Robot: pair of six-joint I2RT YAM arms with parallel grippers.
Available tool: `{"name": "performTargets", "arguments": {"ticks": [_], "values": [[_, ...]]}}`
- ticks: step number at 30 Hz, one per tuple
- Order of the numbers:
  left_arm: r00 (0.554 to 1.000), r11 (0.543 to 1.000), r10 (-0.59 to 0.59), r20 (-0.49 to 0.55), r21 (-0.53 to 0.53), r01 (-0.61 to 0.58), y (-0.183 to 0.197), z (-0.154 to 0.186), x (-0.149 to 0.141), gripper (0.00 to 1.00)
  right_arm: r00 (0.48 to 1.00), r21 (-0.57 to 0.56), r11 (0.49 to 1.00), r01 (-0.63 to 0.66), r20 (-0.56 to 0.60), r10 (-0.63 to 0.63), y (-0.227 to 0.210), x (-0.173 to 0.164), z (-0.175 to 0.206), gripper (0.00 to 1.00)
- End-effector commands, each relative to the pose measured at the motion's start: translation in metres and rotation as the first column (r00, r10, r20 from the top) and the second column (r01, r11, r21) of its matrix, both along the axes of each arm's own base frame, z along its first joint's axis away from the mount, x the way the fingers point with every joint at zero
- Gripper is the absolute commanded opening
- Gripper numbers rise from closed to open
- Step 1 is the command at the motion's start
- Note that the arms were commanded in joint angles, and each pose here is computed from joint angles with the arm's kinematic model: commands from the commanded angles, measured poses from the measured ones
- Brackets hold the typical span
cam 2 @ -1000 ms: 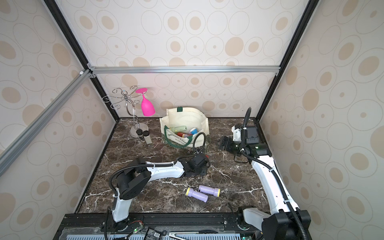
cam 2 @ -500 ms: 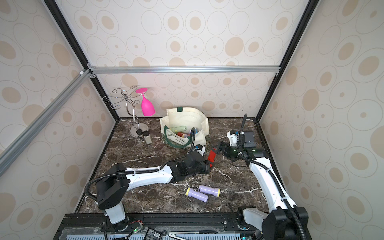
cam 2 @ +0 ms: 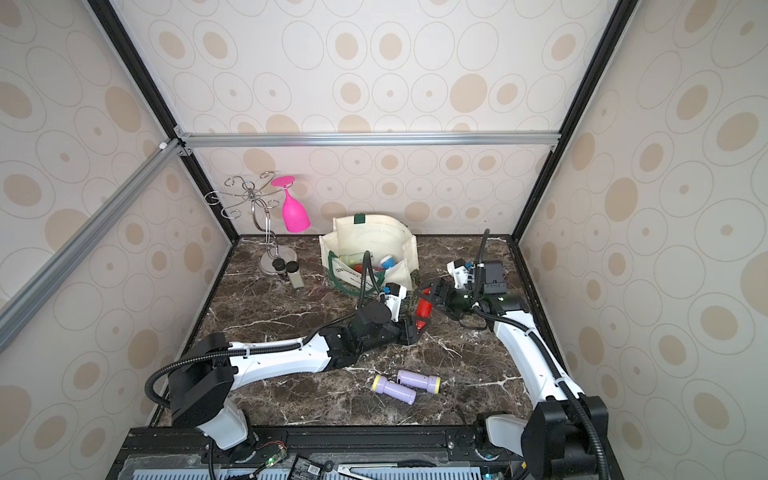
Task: Put the flashlights into the tote bags
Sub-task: Pick up the flashlight from the center of the board.
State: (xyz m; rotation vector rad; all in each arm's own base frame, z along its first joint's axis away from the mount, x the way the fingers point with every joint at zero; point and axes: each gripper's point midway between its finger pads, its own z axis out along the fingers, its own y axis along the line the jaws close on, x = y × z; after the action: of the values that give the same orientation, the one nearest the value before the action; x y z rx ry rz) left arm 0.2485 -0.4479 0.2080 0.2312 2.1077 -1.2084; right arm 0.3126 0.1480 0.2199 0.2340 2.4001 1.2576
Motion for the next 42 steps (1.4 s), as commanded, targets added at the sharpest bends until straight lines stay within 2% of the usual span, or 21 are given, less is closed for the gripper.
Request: {"name": "performTargets", "arguments": {"ticks": [1,9,21,24,27,30,32,42], "values": [[0.997,0.996,-0.014,0.072,-0.087,0.020,-0.002,0.036,-0.003,0.05,1.000,0.057,0.998,-0.016,0.022,0.015,0.005,0.004,0.009,0.80],[0.997,0.996,-0.012,0.072,-0.086,0.018,-0.002,0.037,-0.002,0.05,0.999,0.060,0.998,-0.030,0.032,0.028,0.007,0.002,0.011,0.61],[0.998,0.997,-0.007,0.068,-0.077,0.013,-0.003,0.033,-0.002,0.05,0.999,0.055,0.998,-0.037,0.040,0.035,0.007,0.001,0.013,0.24],[0.998,0.997,0.001,0.070,-0.071,0.004,0.000,0.032,-0.001,0.13,0.998,0.038,0.998,-0.041,0.051,0.039,0.006,0.001,0.017,0.12],[0.998,0.998,0.007,0.067,-0.062,-0.003,0.004,0.029,-0.002,0.31,0.996,0.005,0.999,-0.039,0.080,0.038,0.003,0.000,0.025,0.04],[0.998,0.998,0.013,0.066,-0.057,-0.009,0.009,0.027,-0.004,0.47,0.994,-0.025,0.999,-0.037,0.106,0.039,0.002,0.000,0.033,0.00],[0.998,0.999,0.019,0.067,-0.051,-0.015,0.013,0.025,-0.004,0.53,0.991,-0.053,0.998,-0.041,0.122,0.048,0.002,-0.001,0.037,0.00],[0.994,0.999,0.051,0.097,-0.024,-0.049,0.053,0.022,-0.018,0.65,0.968,-0.216,0.976,0.008,0.247,0.046,0.002,0.008,0.076,0.00]]}}
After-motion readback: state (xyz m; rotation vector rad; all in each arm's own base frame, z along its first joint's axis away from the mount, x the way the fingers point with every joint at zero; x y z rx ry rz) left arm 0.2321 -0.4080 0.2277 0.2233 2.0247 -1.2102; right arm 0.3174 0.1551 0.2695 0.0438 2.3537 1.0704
